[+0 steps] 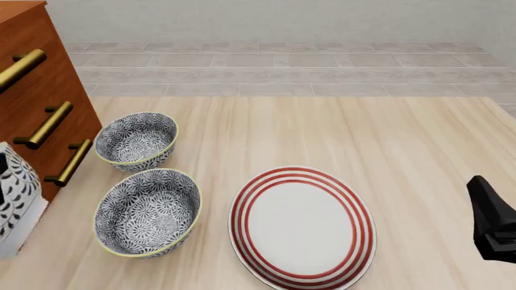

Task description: Put the bowl at the front on the plate.

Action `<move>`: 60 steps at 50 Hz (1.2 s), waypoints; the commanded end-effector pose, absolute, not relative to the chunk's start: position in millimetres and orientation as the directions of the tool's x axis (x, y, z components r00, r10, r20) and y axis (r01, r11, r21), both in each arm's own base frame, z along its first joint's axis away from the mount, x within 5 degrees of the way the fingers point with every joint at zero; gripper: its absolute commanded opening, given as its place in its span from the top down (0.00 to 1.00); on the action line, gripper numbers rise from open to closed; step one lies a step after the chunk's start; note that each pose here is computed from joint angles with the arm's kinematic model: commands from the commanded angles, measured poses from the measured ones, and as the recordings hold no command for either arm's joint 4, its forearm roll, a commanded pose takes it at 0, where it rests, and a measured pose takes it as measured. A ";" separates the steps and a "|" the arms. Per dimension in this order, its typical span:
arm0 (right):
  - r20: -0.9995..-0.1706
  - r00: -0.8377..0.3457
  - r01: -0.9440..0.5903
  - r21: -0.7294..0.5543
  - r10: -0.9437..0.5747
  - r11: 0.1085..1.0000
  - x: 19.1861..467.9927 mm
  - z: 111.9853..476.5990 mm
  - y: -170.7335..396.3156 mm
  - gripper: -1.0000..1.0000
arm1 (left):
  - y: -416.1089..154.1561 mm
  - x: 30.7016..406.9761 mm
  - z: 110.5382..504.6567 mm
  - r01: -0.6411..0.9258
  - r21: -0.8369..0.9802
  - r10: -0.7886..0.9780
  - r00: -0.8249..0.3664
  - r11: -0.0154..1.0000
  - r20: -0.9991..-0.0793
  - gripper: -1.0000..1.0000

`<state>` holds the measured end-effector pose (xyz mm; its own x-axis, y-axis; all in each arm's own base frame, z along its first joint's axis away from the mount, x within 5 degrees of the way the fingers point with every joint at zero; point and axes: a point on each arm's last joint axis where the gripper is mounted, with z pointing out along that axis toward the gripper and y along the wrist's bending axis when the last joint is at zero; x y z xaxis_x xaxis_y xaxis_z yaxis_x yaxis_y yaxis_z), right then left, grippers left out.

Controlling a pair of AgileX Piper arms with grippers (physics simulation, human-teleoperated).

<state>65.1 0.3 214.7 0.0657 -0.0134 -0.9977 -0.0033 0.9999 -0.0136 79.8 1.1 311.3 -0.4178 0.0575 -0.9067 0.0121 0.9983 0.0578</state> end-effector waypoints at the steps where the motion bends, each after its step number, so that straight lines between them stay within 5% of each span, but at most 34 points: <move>1: -0.998 0.066 -0.002 -0.013 -0.013 1.000 64.7 214.6 0.2 0.00 | -2.2 78.1 334.3 0.073 0.121 0.139 -0.344 0.990 -0.928 1.00; 60: -0.998 0.067 -0.002 -0.006 -0.006 1.000 65.3 215.1 0.1 0.00 | -24.6 65.8 319.3 0.413 0.474 0.528 -0.021 0.778 -0.849 1.00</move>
<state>65.7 0.1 214.8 0.0660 -0.0080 -0.9978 -0.0017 1.0000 -0.0081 66.7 -21.3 325.1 -0.0864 0.4739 -0.8763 0.3764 0.8300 0.4117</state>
